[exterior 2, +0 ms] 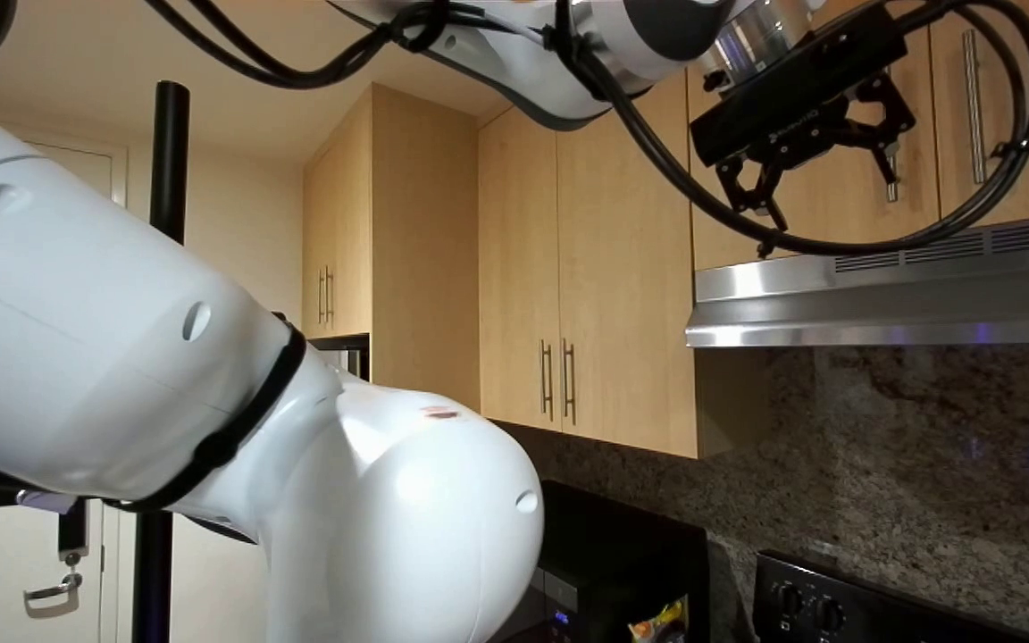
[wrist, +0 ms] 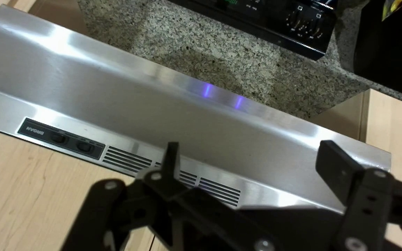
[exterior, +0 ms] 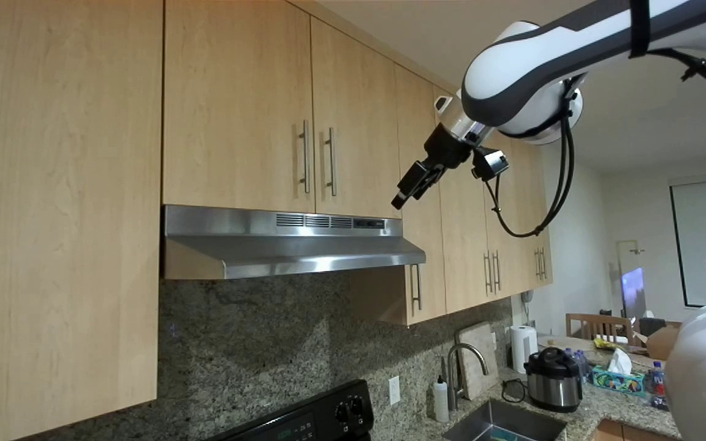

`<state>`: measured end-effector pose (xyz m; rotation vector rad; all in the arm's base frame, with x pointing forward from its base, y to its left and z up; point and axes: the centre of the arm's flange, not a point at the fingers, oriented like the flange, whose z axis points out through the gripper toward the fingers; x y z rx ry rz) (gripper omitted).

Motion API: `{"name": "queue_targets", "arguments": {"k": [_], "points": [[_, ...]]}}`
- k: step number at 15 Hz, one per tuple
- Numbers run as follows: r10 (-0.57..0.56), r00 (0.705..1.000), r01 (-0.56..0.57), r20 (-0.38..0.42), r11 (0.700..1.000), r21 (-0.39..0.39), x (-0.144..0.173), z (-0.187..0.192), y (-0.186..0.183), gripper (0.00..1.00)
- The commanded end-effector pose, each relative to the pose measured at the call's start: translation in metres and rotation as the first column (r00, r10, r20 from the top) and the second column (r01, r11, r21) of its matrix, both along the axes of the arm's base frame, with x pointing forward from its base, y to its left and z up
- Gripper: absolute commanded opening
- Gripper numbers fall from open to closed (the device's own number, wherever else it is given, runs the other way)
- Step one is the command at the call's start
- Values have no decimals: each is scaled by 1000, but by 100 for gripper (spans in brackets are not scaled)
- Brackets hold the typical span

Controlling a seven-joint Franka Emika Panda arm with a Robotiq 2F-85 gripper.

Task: Open the right door of the cabinet above the stove

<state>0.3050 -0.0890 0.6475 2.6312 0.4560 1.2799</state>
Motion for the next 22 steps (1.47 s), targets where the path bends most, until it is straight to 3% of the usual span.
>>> {"name": "queue_targets", "arguments": {"k": [1, 6, 9, 14, 17, 19, 20, 22], "points": [[-44, 998, 45, 52, 999, -17, 10, 5, 3, 100], [-57, 974, 79, 218, 992, -96, 33, 27, 18, 100], [-74, 946, 123, 316, 983, -137, 49, 43, 23, 100], [-149, 898, 207, 413, 974, -98, 76, 76, 23, 100], [-139, 895, 193, 425, 977, -88, 96, 90, 31, 100], [-102, 914, 148, 393, 985, -89, 104, 90, 42, 100], [-111, 910, 162, 400, 982, -96, 88, 85, 36, 100], [-104, 913, 153, 395, 984, -95, 93, 84, 38, 100]]}}
